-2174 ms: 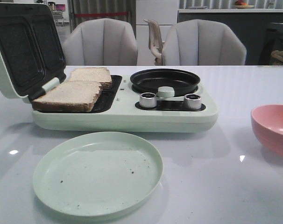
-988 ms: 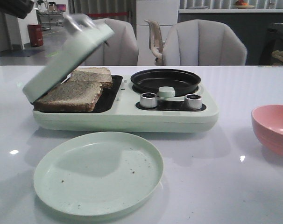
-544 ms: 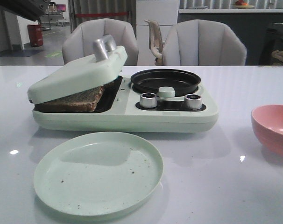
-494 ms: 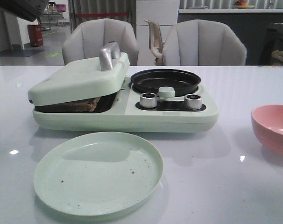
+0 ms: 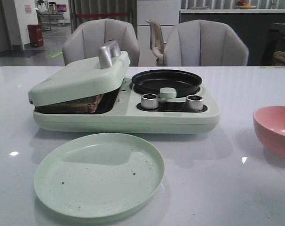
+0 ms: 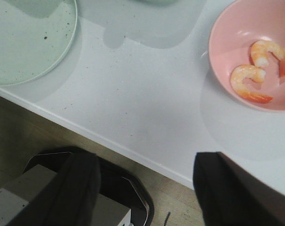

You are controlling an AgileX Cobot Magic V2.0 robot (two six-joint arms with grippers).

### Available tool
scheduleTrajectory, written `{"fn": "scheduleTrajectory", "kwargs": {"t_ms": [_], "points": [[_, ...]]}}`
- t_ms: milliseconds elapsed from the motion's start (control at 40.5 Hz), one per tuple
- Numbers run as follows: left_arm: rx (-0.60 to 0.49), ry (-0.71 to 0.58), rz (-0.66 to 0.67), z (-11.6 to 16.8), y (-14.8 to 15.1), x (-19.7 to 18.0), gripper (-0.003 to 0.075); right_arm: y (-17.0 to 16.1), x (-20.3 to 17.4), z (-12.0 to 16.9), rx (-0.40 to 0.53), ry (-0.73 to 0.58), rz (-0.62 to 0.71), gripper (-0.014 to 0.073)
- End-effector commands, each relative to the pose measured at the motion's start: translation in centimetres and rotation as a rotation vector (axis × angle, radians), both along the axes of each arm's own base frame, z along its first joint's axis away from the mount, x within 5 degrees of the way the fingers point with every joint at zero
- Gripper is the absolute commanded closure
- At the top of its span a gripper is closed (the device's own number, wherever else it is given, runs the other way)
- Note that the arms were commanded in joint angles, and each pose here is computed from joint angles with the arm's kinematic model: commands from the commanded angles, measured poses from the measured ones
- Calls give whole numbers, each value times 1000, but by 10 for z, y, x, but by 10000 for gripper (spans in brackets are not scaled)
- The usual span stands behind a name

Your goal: Make breakfast with bread and shrimp

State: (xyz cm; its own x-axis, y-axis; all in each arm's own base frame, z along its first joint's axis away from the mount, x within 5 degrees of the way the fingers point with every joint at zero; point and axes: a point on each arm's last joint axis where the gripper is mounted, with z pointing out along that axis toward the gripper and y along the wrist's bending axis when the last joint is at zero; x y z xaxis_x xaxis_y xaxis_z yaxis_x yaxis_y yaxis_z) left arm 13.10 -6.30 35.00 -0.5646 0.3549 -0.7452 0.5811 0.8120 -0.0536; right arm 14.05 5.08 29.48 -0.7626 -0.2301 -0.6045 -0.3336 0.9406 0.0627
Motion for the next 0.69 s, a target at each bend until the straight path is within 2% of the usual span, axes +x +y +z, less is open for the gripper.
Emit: {"fn": "scheduleTrajectory", "kwargs": {"t_ms": [0,519,667], "points": [[-63,-97,26,17,1,-5,619,0,3,11,21,-74,-11,59],[-64,-102,26,18,1,-7,619,0,13,12,5,-127,-16,59],[-64,-102,26,18,1,-7,619,-7,29,9,11,-92,-104,59]]}}
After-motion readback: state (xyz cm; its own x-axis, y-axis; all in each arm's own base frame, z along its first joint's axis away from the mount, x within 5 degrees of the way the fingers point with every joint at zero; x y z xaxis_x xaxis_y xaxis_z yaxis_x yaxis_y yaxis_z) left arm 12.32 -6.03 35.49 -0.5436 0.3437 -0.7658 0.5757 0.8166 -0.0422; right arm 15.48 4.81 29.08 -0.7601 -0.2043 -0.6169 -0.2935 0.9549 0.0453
